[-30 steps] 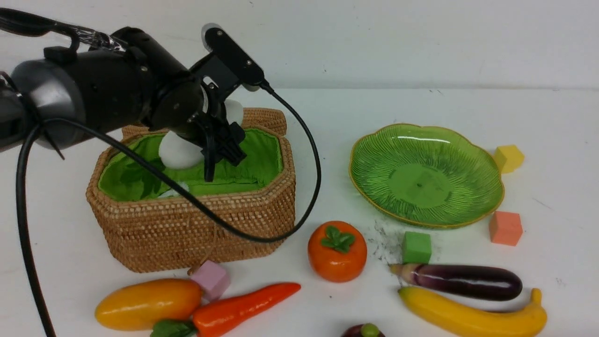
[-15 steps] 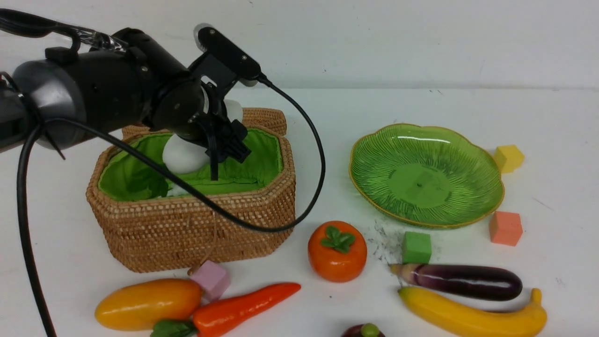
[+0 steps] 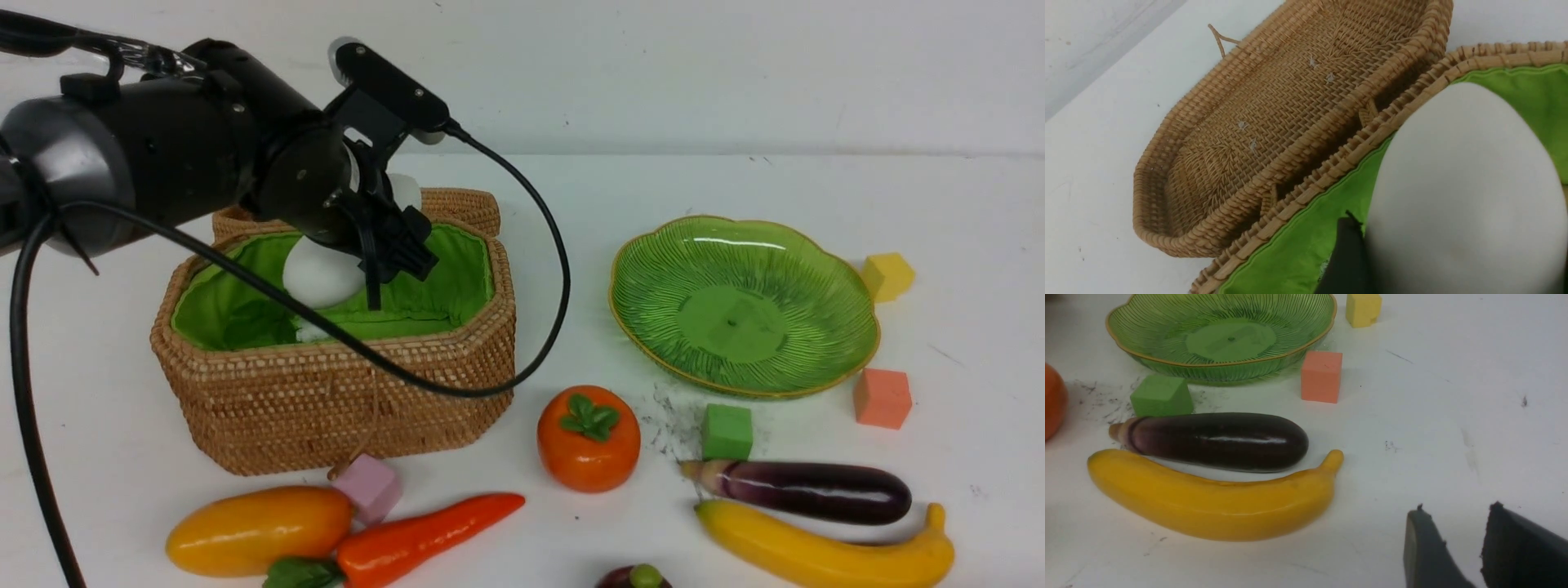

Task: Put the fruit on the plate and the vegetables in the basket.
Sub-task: Take a daikon with your left arm and place it on the basket on the left, then use the left arm to grab a carrot and put it into the left basket, then grab the mango with your left arm and place it on the right plate

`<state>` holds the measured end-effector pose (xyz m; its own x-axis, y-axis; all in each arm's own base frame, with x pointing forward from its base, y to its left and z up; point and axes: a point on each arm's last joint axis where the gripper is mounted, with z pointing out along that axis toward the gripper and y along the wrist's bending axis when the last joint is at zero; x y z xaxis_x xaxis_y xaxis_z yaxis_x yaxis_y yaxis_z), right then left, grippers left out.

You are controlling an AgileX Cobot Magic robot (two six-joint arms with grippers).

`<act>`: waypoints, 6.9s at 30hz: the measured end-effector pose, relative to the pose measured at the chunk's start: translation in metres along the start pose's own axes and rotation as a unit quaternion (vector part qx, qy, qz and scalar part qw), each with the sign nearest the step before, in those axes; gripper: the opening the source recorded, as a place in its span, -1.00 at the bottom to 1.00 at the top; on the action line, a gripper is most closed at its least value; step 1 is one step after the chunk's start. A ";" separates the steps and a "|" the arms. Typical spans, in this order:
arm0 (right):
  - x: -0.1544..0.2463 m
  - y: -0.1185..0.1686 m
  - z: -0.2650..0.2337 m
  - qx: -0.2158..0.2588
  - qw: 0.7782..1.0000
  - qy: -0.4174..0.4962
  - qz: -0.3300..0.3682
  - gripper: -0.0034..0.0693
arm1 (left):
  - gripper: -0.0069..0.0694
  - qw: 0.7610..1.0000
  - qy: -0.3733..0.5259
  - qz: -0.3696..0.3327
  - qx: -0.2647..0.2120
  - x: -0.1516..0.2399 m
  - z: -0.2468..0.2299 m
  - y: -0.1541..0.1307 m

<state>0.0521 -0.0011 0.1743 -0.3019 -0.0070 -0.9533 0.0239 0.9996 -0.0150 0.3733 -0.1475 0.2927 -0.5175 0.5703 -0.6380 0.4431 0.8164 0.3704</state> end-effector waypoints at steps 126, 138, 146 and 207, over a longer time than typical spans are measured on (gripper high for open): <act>0.000 0.000 0.000 0.000 1.000 0.000 0.000 -0.24 | -0.06 0.956 -0.089 0.271 -0.063 -0.004 -0.056 -0.018; 0.000 0.000 0.000 0.000 1.000 0.000 0.000 -0.24 | -0.02 0.958 -0.061 0.276 -0.041 0.013 0.005 -0.030; 0.000 0.000 0.000 0.000 1.000 0.000 0.000 -0.24 | 0.72 0.964 -0.028 0.262 -0.035 0.027 0.010 -0.033; 0.000 0.000 0.000 0.000 1.000 0.000 0.000 -0.24 | 0.90 0.959 0.188 0.178 0.112 0.150 -0.036 -0.062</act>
<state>0.0521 -0.0011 0.1743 -0.3019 -0.0070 -0.9533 0.0239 0.9996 -0.0149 0.2418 -0.1095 0.1979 -0.5122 0.8368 -0.1935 0.7658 0.5470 0.3381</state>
